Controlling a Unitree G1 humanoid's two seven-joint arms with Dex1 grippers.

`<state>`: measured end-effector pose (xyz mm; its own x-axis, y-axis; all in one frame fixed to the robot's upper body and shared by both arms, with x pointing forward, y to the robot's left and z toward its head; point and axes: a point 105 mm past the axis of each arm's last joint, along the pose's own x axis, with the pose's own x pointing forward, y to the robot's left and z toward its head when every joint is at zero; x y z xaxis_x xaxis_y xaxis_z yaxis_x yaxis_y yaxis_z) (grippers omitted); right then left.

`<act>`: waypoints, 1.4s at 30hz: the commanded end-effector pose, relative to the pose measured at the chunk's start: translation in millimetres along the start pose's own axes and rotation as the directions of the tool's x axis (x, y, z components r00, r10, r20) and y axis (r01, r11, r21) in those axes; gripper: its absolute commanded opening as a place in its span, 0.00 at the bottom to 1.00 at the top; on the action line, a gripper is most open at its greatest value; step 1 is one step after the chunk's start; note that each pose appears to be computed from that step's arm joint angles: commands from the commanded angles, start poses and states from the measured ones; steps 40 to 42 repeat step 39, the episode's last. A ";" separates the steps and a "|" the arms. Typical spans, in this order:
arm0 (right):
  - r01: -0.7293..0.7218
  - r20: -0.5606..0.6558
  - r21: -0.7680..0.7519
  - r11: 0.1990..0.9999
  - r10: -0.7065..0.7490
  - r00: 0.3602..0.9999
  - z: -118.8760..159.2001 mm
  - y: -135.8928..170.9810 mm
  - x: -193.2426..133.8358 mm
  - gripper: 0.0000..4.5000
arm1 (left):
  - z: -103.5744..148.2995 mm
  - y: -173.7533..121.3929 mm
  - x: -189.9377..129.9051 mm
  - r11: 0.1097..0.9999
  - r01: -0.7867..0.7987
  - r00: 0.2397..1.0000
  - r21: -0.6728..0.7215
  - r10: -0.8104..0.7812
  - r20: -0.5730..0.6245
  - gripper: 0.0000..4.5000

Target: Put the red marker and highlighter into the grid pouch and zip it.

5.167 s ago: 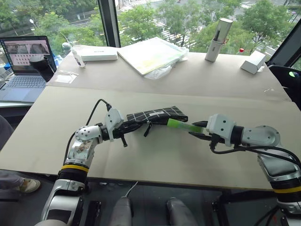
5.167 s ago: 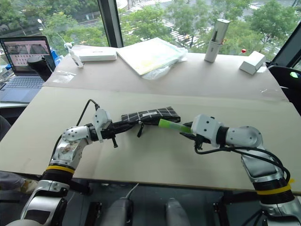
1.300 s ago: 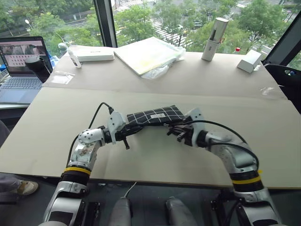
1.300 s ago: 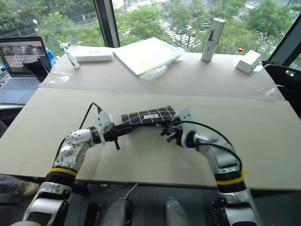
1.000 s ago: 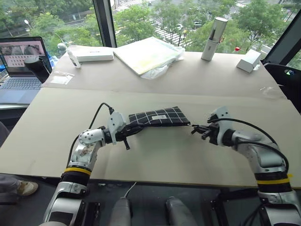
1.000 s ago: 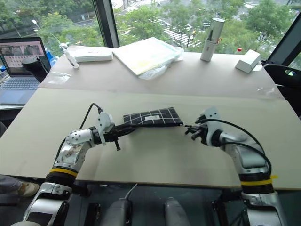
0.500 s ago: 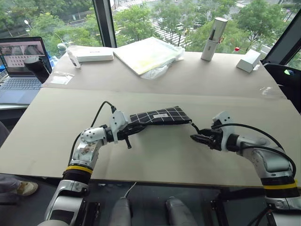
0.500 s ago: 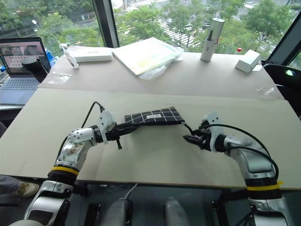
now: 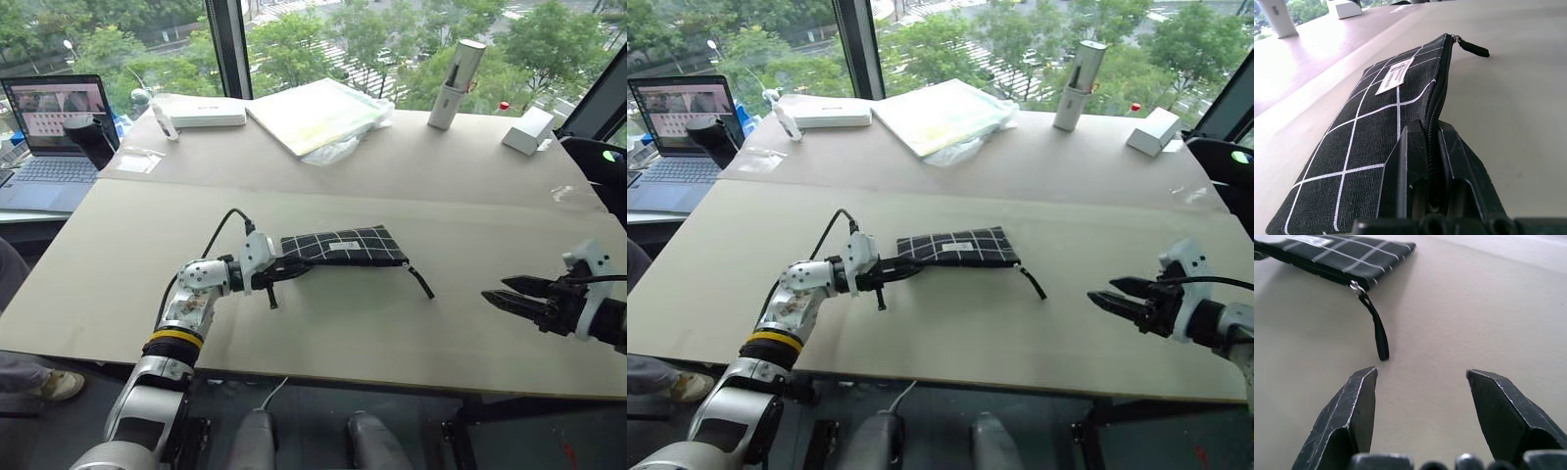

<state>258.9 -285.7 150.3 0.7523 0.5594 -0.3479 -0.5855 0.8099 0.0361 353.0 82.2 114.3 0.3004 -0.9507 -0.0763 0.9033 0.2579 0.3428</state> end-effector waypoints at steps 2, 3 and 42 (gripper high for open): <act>-0.046 0.114 -0.045 0.998 0.051 0.992 18.4 20.9 -2.9 0.72 | 14.5 -0.2 17.3 0.993 0.067 0.996 0.101 -0.073 0.051 0.00; -0.048 0.122 -0.038 0.998 0.052 0.991 18.8 22.6 -2.1 0.72 | 14.7 -1.3 19.3 0.991 0.079 0.995 0.108 -0.085 0.054 0.00; -0.061 0.139 0.023 0.998 0.057 0.989 9.1 -7.6 42.0 0.73 | 20.4 14.3 -104.7 0.686 -0.487 0.844 -0.541 0.530 -0.087 0.76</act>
